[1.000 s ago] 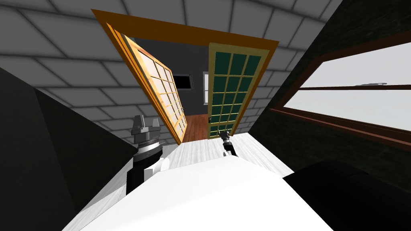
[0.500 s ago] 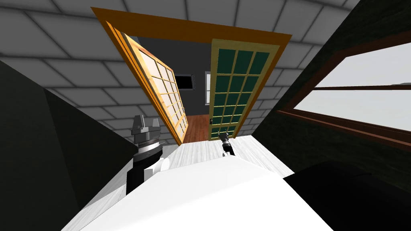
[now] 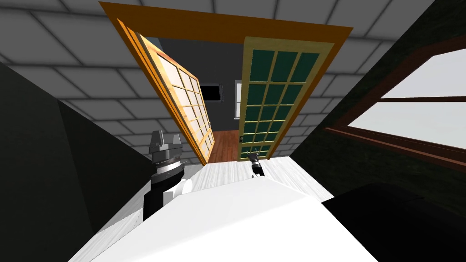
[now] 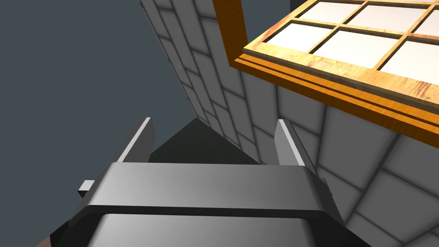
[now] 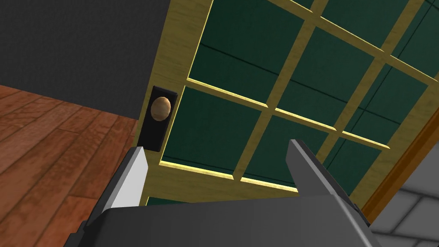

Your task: Push the door open

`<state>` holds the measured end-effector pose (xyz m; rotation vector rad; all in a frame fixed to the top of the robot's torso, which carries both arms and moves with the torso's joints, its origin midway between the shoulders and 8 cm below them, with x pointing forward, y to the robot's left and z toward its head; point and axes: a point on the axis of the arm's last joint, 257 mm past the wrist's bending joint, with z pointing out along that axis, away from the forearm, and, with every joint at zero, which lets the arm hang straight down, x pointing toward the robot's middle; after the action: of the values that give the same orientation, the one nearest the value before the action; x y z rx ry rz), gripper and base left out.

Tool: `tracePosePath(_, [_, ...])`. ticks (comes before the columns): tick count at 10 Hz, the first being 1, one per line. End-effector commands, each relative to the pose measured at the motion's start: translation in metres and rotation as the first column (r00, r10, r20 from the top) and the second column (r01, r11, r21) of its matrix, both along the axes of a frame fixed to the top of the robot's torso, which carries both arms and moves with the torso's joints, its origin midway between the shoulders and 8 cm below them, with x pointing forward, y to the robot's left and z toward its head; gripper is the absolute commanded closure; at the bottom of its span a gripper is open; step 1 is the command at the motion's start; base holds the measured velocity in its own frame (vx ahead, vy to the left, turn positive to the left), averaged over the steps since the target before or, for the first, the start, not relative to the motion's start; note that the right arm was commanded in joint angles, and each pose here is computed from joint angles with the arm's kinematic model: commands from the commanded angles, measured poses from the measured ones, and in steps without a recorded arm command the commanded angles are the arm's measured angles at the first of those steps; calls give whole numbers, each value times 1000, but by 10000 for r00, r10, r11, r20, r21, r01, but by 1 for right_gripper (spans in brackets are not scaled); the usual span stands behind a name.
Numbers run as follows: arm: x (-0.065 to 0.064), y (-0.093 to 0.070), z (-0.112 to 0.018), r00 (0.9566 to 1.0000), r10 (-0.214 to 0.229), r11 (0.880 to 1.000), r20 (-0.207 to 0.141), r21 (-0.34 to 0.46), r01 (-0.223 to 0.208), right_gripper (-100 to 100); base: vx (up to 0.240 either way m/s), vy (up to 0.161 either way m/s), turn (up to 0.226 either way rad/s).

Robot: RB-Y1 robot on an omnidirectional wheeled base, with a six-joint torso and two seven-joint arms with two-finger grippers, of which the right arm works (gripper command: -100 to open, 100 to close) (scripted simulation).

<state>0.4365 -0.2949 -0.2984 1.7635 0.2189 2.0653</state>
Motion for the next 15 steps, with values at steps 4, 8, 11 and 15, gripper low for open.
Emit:
tracePosePath(4, [-3,2,-26,9995,25,9951,-300,989,5,-100,91,-37,65])
tracePosePath(8, [-7,7,-50,9983,46,9809,-575,1946,67,-100,103,-36,74])
tracePosePath(11, [-11,14,-70,9968,67,9608,-799,2769,157,-100,136,-53,79])
tracePosePath(15, [-17,27,-93,9944,101,9268,-1048,3745,300,-100,113,-51,71])
